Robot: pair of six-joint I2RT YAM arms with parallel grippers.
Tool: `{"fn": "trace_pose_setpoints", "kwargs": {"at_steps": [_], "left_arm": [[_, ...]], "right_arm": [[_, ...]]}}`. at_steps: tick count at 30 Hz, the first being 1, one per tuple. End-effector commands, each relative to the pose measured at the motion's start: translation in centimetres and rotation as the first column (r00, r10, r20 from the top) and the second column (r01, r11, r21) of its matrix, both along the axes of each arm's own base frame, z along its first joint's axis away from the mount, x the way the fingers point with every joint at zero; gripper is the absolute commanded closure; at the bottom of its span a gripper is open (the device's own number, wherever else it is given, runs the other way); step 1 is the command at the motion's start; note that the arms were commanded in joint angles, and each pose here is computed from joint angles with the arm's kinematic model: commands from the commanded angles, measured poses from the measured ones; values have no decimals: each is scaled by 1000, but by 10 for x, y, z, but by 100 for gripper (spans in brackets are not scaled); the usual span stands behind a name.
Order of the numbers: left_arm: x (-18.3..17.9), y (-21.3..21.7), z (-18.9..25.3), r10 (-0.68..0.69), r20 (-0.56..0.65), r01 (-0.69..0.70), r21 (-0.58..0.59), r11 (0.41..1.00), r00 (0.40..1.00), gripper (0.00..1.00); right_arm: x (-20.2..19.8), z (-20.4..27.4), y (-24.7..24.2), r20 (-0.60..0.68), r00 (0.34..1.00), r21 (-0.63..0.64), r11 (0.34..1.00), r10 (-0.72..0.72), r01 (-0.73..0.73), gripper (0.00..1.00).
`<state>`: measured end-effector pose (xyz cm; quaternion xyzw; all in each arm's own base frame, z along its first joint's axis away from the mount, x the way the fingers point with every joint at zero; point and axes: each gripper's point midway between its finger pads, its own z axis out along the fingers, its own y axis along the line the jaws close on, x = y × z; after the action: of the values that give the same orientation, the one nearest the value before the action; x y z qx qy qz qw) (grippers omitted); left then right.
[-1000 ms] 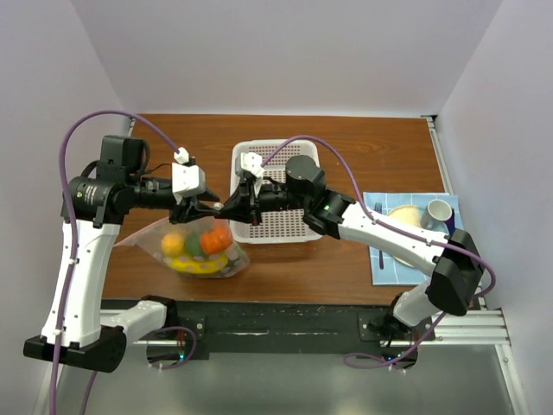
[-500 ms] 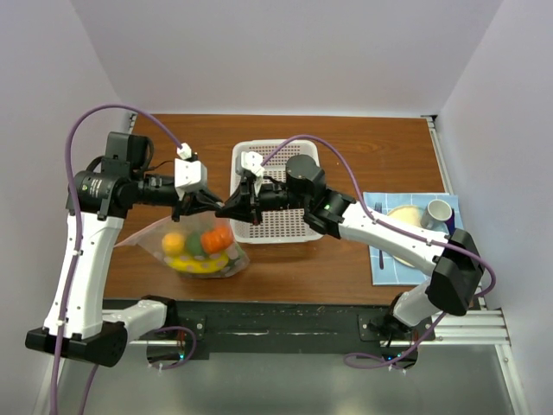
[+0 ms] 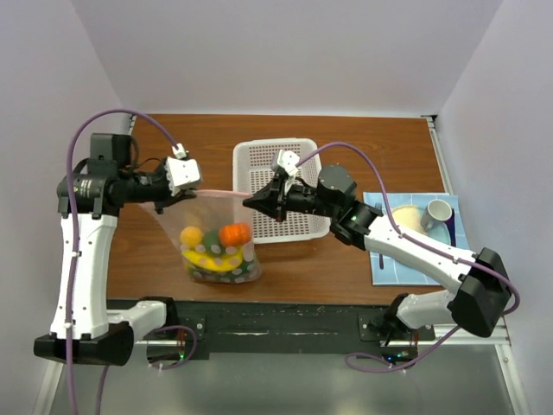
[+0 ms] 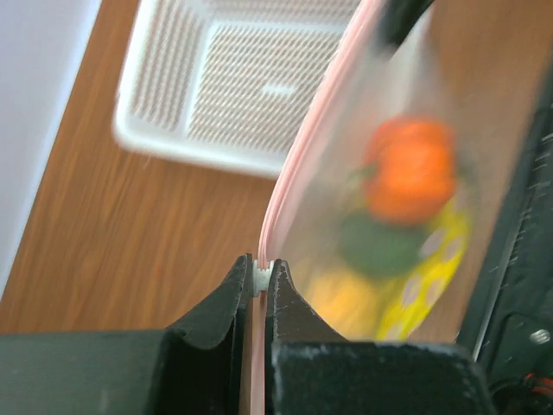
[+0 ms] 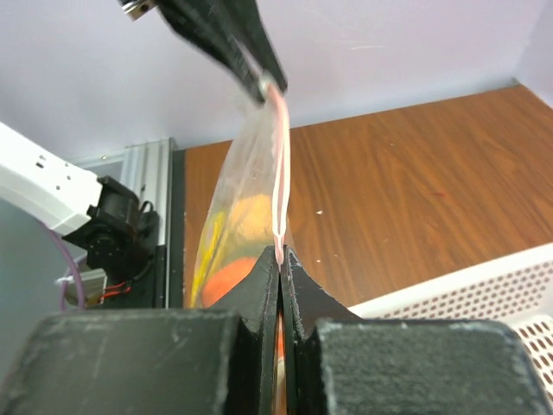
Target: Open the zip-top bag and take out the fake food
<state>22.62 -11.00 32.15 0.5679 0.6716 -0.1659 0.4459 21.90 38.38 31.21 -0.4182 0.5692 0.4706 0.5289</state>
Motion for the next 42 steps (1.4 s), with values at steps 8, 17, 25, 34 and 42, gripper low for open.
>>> {"fn": "trace_pose_setpoints", "kwargs": {"at_steps": [8,17,25,34,42], "left_arm": [[42,215,-30,433,144,-453,394,800,890,100],[33,186,-8,504,132,-521,165,838,853,52],[50,141,33,446,104,-446,-31,895,889,100],[105,202,23,624,-45,-623,-144,769,780,94],[112,258,-82,859,-159,-874,-109,474,486,58]], "right_arm": [[0,36,-24,58,996,112,992,-66,59,100],[-7,38,5,-7,999,135,990,51,-50,100],[-1,47,40,13,1000,84,996,23,-24,100],[36,24,67,-46,994,3,995,-101,101,63],[35,7,68,-60,993,-18,995,-102,101,48]]}}
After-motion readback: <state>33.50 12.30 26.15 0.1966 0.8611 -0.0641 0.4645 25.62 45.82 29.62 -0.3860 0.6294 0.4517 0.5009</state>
